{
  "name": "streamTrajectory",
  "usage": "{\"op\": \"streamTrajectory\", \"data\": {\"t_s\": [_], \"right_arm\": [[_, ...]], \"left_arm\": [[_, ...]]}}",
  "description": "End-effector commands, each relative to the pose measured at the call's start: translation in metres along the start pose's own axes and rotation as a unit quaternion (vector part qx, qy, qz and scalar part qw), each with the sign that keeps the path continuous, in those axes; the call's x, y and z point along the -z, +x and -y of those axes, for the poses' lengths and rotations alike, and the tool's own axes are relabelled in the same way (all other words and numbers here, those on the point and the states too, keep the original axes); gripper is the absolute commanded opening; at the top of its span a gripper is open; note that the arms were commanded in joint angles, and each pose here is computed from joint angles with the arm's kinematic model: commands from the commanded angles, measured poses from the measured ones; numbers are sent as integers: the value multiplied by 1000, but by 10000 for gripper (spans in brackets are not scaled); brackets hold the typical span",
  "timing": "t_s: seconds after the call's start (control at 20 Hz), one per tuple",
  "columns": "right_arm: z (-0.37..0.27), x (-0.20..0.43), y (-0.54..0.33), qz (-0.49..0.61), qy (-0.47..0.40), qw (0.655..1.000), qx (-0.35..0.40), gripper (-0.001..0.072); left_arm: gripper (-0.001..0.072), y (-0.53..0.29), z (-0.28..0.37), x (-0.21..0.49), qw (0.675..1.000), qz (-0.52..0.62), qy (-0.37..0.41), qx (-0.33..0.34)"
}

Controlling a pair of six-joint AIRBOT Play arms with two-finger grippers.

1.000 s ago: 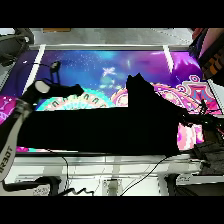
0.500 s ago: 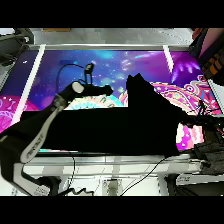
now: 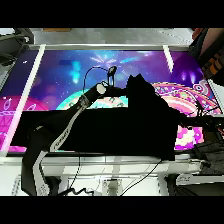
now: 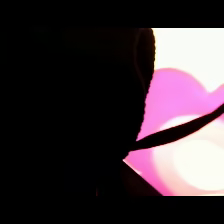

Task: Fold the clothes and pants, and hang the long-sleeved shirts on hangers.

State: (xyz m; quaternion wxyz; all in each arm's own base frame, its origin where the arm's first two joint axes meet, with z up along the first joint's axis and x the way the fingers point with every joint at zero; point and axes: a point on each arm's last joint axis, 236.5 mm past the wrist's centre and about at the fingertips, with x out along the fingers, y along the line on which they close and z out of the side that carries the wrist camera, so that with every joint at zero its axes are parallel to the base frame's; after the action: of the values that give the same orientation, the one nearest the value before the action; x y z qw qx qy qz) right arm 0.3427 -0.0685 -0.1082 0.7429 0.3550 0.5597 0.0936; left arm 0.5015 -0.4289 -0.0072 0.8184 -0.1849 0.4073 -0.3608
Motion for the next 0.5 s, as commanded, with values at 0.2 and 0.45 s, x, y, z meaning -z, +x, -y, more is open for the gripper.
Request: {"op": "streamTrajectory", "data": {"t_s": [0.2, 0.45], "right_arm": [[-45, 46, 11, -49, -68, 996, -12, 11], [-90, 73, 10, -76, -137, 988, -17, 11]], "left_arm": [[696, 8, 9, 4, 1000, 1, 3, 6], [696, 9, 10, 5, 1000, 1, 3, 6]]}}
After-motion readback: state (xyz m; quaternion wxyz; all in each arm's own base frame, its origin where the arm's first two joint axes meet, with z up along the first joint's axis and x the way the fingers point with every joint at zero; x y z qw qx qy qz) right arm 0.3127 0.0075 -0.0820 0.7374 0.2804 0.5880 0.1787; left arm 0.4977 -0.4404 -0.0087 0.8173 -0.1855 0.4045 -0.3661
